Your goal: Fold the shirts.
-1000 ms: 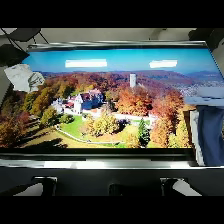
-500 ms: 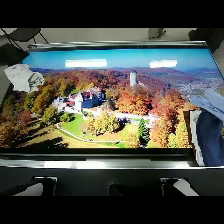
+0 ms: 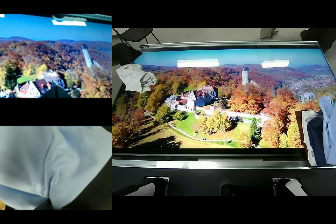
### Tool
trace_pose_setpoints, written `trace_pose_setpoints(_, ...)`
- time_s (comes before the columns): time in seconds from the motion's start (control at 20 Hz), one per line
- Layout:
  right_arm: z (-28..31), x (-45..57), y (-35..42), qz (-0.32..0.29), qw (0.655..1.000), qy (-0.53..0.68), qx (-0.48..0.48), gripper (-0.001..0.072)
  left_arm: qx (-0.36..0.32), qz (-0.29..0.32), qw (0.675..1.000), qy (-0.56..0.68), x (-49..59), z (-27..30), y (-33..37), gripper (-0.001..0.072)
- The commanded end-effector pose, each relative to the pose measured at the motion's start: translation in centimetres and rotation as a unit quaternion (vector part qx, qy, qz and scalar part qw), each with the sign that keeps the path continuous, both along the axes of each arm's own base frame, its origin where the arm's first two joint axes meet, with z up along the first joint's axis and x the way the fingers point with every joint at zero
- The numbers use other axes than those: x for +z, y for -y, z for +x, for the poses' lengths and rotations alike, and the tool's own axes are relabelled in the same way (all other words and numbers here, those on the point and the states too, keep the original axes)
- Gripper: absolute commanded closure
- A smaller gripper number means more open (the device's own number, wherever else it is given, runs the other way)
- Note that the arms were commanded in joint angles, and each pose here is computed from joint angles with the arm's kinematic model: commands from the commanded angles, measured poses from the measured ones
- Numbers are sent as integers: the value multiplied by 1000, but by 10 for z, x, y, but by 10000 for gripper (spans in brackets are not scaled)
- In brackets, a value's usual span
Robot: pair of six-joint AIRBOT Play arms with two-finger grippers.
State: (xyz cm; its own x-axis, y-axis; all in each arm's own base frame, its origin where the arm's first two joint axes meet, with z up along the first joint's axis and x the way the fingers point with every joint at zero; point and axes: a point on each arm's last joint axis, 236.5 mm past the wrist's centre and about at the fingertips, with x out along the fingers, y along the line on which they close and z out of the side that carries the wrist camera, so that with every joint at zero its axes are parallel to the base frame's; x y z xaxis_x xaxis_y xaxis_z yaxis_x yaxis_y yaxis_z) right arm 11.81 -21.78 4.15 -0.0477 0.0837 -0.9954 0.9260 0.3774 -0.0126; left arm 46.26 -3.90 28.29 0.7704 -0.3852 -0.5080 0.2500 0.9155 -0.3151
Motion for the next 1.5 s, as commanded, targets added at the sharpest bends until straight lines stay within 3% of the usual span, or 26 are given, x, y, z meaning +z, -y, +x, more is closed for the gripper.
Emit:
trace_pose_setpoints(0.0,-1,-24,22,-47,999,-2,8,664,-6,0,1000,-1,-1,0,5,676)
trace_pose_setpoints(0.1,7,-25,26,-53,998,14,14,661,-11,0,1000,-1,-1,-1,10,676)
trace_pose_setpoints(0.15,10,-25,27,-55,998,21,14,503,-15,0,1000,-1,-1,-1,14,676)
trace_pose_setpoints(0.2,12,-25,29,-58,998,26,18,195,-18,-1,1000,-1,-1,-2,17,676)
trace_pose_setpoints(0.25,13,-23,29,-59,997,27,32,37,-20,-1,1000,-1,0,-2,19,676)
trace_pose_setpoints(0.35,14,-5,43,-88,995,29,36,44,-23,-1,1000,0,1,-3,21,676)
trace_pose_setpoints(0.5,59,82,96,-225,964,124,67,47,-24,4,1000,16,13,-5,22,677)
trace_pose_setpoints(0.6,119,175,111,-327,905,258,82,51,0,50,998,45,23,3,12,680)
trace_pose_setpoints(0.7,187,250,76,-381,838,365,141,60,72,150,985,48,14,19,-14,680)
trace_pose_setpoints(0.8,252,264,-6,-349,802,422,236,60,119,256,959,-3,-22,27,-30,678)
trace_pose_setpoints(0.85,277,251,-57,-304,800,433,282,60,116,276,953,-43,-47,27,-27,671)
trace_pose_setpoints(0.9,295,227,-113,-244,808,426,325,60,104,278,950,-100,-82,22,-19,529)
trace_pose_setpoints(0.95,306,200,-161,-194,817,405,362,52,96,271,942,-172,-120,8,-13,256)
trace_pose_setpoints(1.0,309,165,-205,-145,826,362,406,47,81,258,925,-266,-163,-19,-6,48)
trace_pose_setpoints(1.1,295,95,-276,-47,833,263,484,52,22,218,900,-378,-225,-67,21,41)
trace_pose_setpoints(1.2,275,44,-316,13,826,174,535,59,27,186,906,-380,-252,-86,32,43)
trace_pose_setpoints(1.45,265,9,-343,24,810,118,575,47,53,168,925,-337,-258,-96,28,43)
